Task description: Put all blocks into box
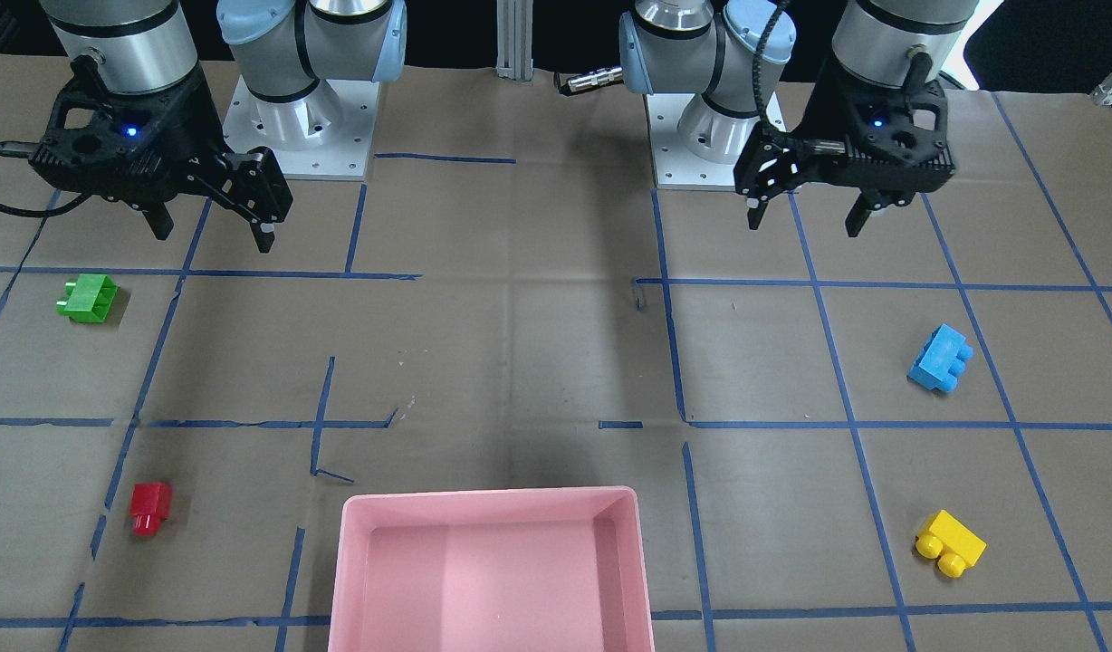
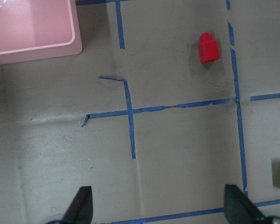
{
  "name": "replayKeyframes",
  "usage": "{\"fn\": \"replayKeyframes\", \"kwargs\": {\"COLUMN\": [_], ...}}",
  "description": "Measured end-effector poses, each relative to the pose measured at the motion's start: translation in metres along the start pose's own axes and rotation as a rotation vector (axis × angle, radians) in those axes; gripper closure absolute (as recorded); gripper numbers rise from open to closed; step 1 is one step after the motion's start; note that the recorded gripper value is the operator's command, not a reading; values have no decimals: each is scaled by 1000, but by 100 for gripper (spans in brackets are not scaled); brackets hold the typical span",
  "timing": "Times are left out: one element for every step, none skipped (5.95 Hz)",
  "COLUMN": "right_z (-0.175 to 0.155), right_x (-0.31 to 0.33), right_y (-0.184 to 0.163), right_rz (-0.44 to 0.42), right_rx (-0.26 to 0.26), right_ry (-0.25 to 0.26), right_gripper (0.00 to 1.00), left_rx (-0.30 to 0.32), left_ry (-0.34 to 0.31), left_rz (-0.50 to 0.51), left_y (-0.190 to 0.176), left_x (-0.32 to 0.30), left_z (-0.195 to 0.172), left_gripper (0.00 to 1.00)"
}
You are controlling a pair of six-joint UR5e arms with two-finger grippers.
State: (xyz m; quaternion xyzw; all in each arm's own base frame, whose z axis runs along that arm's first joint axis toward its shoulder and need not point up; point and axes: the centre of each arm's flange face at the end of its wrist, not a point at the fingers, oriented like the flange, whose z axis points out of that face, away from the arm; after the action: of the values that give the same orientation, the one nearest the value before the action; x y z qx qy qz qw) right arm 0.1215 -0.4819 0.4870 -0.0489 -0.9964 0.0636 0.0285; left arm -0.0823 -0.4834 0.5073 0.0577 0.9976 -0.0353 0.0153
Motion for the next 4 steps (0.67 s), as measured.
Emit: {"fn": "replayKeyframes", "kwargs": {"right_z": [0,0,0,0], "right_x": [0,0,0,0], "right_y": [0,0,-1,-1], "right_rz": [0,0,1,0], "right_rx": [0,1,3,3], "right_ry": [0,0,0,0], "right_gripper": [0,0,0,0], "left_rx": [-8,-19,-33,-50], "left_ry": [-5,-10,-7,8], "left_rz": [47,106,166,242], "left_y": [3,14,34,59], "left_x": [-48,-110,-180,-244], "left_z": [4,7,14,26], "left_gripper": [1,1,1,1]}}
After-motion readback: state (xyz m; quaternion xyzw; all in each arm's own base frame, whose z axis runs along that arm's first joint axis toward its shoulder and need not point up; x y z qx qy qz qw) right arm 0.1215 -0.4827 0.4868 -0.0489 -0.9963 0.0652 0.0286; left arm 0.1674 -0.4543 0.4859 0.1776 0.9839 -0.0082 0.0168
